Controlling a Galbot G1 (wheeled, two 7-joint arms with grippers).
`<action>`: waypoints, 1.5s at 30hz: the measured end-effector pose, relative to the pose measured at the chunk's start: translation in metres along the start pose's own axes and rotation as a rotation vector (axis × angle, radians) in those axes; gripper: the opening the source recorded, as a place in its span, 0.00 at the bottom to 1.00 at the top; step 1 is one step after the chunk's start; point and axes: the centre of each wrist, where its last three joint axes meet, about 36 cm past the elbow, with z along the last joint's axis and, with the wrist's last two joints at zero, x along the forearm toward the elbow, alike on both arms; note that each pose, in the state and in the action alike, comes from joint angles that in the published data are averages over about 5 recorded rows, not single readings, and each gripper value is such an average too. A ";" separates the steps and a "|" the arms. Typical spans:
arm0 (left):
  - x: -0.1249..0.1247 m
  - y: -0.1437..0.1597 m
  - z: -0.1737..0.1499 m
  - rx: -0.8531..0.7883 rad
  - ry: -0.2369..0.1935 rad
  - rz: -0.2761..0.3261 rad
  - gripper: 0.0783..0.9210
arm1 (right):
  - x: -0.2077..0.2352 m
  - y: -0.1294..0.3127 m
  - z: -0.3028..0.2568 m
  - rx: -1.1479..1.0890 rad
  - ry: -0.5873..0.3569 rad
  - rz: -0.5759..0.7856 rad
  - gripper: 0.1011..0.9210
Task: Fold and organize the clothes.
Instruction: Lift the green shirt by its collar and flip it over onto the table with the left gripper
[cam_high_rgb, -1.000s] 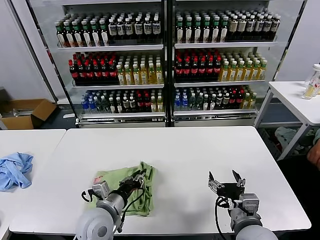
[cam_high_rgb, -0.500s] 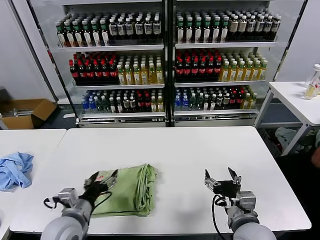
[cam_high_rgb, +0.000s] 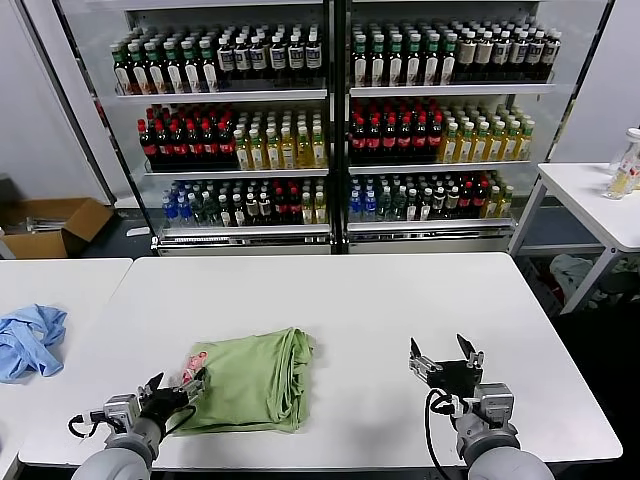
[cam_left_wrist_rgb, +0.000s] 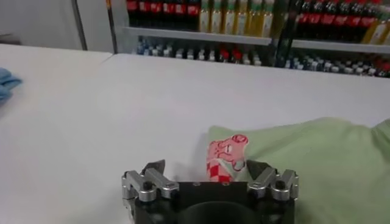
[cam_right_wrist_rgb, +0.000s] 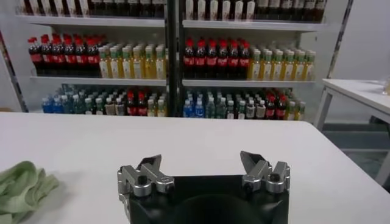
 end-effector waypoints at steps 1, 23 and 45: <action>-0.001 0.001 0.001 0.001 0.003 -0.001 0.88 | 0.000 0.000 0.000 0.001 0.000 0.000 0.88; -0.006 0.009 0.012 0.064 0.015 0.067 0.24 | 0.001 0.002 0.001 0.002 0.000 0.001 0.88; 0.058 0.100 -0.093 0.204 -0.162 0.047 0.02 | -0.004 -0.001 -0.007 -0.002 -0.026 -0.009 0.88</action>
